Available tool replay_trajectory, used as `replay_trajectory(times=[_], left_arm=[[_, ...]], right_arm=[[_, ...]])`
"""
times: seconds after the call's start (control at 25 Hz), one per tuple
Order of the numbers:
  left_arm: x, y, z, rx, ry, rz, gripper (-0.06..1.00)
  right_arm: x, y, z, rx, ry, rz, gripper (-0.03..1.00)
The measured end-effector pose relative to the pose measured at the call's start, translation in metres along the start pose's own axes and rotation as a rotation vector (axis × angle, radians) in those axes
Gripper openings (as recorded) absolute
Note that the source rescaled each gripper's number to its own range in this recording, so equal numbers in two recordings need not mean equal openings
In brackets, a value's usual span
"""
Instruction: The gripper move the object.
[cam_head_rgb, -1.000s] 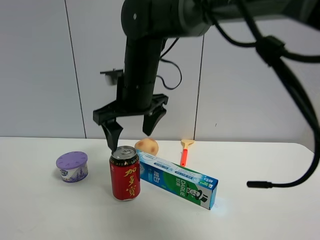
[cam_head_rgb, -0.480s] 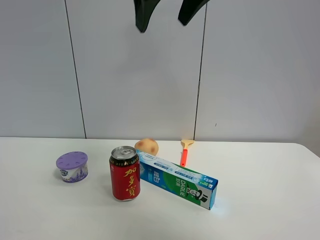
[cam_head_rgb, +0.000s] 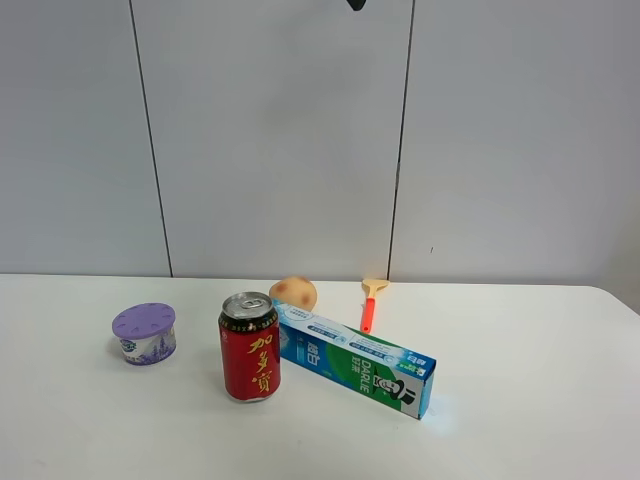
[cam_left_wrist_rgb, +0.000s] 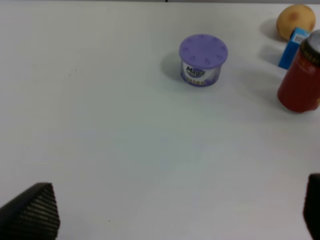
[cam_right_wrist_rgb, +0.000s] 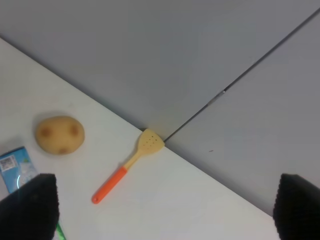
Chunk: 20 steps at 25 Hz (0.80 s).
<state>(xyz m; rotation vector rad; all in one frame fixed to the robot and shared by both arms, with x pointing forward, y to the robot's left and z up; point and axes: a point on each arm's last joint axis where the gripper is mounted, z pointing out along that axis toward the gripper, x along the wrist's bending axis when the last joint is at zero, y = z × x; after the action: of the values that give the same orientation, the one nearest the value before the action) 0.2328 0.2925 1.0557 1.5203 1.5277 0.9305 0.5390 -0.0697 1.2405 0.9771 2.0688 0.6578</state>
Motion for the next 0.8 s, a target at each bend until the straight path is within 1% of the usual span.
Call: replay_trajectory(times=[0.12,0.16,0.24,0.32,0.52,0.68,0.8], left_arm=[[0.0,0.0,0.0,0.0,0.0,0.0,1.0],[0.0,0.0,0.0,0.0,0.0,0.0,1.0],[0.0,0.0,0.0,0.0,0.0,0.0,1.0],[0.0,0.0,0.0,0.0,0.0,0.0,1.0],[0.0,0.0,0.0,0.0,0.0,0.0,1.0],[0.0,0.0,0.0,0.0,0.0,0.0,1.0],[0.0,0.0,0.0,0.0,0.0,0.0,1.0]], right_arm=[[-0.003,-0.001,0.001,0.003,-0.008,-0.01,0.56],[-0.006,0.0,0.001,-0.003,-0.013,-0.011,0.53],[-0.014,0.001,0.001,-0.038,-0.028,-0.001,0.5],[-0.026,0.003,0.0,-0.076,-0.049,0.017,0.49],[-0.066,-0.005,-0.012,-0.096,-0.123,0.091,0.48],[-0.105,-0.02,-0.036,-0.086,-0.162,0.198,0.48],[-0.127,-0.034,-0.061,-0.074,-0.18,0.272,0.48]])
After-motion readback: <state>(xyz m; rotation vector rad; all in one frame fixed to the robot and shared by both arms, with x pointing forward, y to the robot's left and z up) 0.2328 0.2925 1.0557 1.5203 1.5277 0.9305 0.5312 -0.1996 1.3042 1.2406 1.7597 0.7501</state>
